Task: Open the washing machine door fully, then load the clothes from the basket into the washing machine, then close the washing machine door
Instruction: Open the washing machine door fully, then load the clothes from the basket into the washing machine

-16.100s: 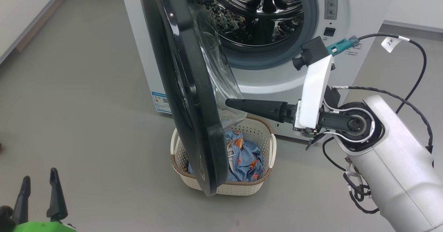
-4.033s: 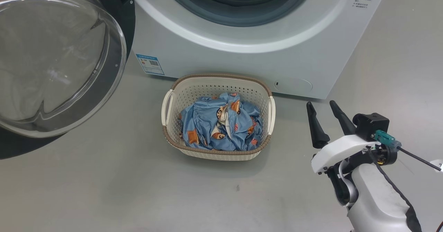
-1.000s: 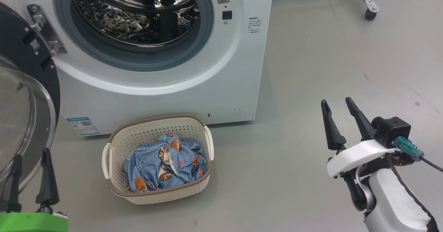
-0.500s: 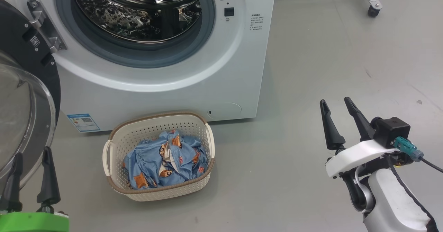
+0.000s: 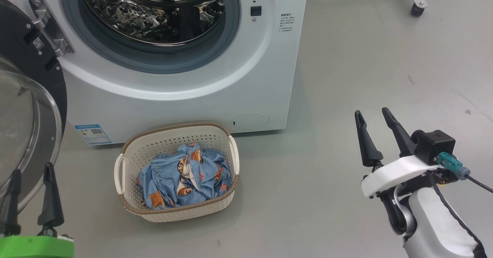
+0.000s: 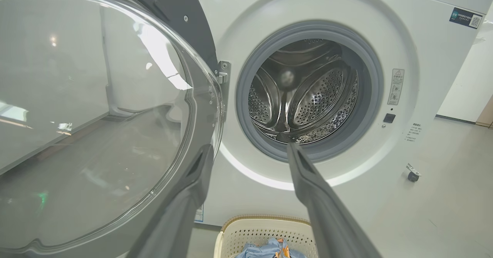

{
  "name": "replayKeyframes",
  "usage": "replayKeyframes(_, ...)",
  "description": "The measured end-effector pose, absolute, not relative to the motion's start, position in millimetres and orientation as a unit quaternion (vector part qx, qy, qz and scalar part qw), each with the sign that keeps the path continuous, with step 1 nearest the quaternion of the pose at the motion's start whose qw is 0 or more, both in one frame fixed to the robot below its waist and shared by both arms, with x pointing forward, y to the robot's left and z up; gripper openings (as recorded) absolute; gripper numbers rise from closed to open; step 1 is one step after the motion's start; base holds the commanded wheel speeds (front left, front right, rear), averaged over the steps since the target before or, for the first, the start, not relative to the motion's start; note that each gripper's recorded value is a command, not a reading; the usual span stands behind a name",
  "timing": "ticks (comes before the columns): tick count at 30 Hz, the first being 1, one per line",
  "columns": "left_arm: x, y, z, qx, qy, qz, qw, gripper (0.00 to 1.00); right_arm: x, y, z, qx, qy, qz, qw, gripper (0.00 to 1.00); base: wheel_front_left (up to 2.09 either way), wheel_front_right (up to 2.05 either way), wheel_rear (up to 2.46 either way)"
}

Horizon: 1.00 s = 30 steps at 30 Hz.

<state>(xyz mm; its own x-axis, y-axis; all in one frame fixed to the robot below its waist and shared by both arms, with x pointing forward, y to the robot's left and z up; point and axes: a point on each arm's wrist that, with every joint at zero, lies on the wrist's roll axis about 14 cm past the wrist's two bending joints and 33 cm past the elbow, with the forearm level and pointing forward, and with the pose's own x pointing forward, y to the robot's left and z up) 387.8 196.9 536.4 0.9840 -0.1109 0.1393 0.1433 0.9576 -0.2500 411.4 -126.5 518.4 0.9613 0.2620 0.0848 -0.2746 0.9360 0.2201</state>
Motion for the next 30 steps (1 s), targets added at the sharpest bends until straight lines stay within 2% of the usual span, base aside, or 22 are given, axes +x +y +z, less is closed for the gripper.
replayKeyframes(13,387.4,201.1,536.7,-0.130,-0.064,-0.058,0.988,1.00,412.1,-124.3,517.3,0.115,-0.025,0.139,0.983,1.00,0.55,-0.55,0.00)
replayKeyframes(30,387.3,201.0,534.3,-0.133,-0.062,-0.057,0.988,1.00,413.1,-121.1,514.0,0.116,-0.021,0.142,0.983,1.00,1.04,-1.04,0.00)
